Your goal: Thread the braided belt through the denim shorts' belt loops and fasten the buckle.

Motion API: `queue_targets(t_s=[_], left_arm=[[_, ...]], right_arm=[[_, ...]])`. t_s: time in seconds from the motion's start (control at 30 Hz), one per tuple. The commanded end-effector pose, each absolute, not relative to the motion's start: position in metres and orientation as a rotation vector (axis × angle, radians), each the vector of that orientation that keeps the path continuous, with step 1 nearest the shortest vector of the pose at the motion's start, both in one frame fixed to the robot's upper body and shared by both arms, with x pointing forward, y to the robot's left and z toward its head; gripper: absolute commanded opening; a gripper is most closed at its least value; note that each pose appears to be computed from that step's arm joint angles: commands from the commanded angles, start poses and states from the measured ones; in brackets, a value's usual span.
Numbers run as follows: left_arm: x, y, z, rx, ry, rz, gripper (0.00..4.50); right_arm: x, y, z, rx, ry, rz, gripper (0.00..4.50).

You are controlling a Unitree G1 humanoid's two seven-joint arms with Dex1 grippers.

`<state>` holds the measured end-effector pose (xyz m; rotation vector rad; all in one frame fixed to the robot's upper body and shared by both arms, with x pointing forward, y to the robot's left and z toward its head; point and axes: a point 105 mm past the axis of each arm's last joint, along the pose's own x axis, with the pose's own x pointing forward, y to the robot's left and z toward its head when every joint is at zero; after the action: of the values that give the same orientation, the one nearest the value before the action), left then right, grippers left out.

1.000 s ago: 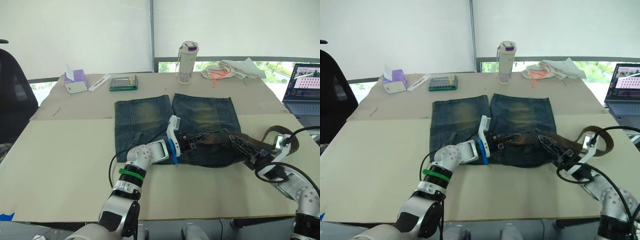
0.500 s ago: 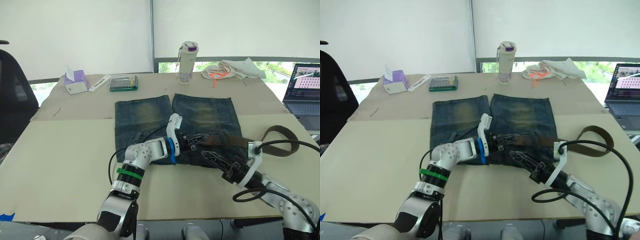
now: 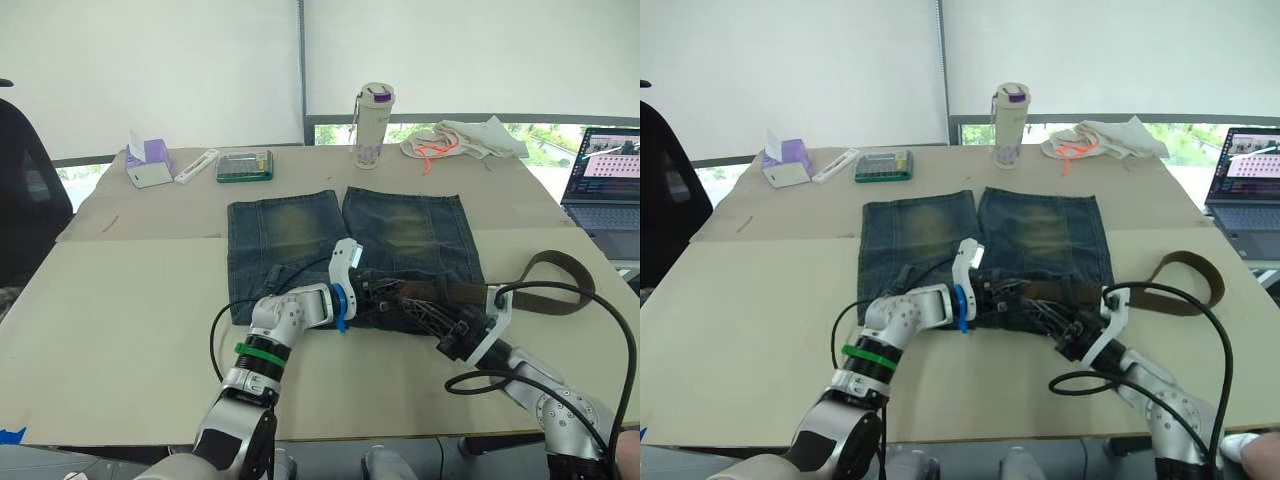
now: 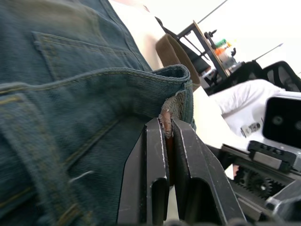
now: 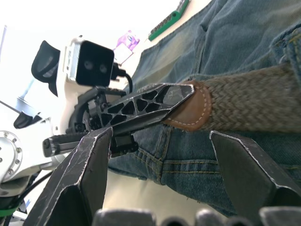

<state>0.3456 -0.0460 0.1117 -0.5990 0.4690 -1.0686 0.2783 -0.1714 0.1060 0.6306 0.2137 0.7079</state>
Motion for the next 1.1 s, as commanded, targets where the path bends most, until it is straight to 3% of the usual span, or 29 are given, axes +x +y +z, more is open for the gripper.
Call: queue_targets(t_s=[0.03,0.33,0.53,0.83,1.1], left_arm=[[0.348,-0.035,0.135,-0.642,0.358,-1.066,0.0],[0.335,-0.014,0.155,-0.759,0.309,-1.086,0.0],[0.323,0.018,0.156,-0.852,0.316,-1.169,0.0],[0.32,0.028,0.158,-0.869,0.321,-1.219,0.0],[0.321,0.025,0.155,-0.866,0.328,-1.212,0.0]], right_arm=[[0.275,-0.169,0.111,0.63,0.195,0.723,3.68],[0.287,-0.163,0.11,0.701,0.172,0.668,3.68],[0.288,-0.145,0.135,0.789,0.088,0.787,3.68],[0.296,-0.148,0.151,0.849,0.029,0.816,3.68],[0.296,-0.142,0.151,0.849,0.039,0.829,1.17]])
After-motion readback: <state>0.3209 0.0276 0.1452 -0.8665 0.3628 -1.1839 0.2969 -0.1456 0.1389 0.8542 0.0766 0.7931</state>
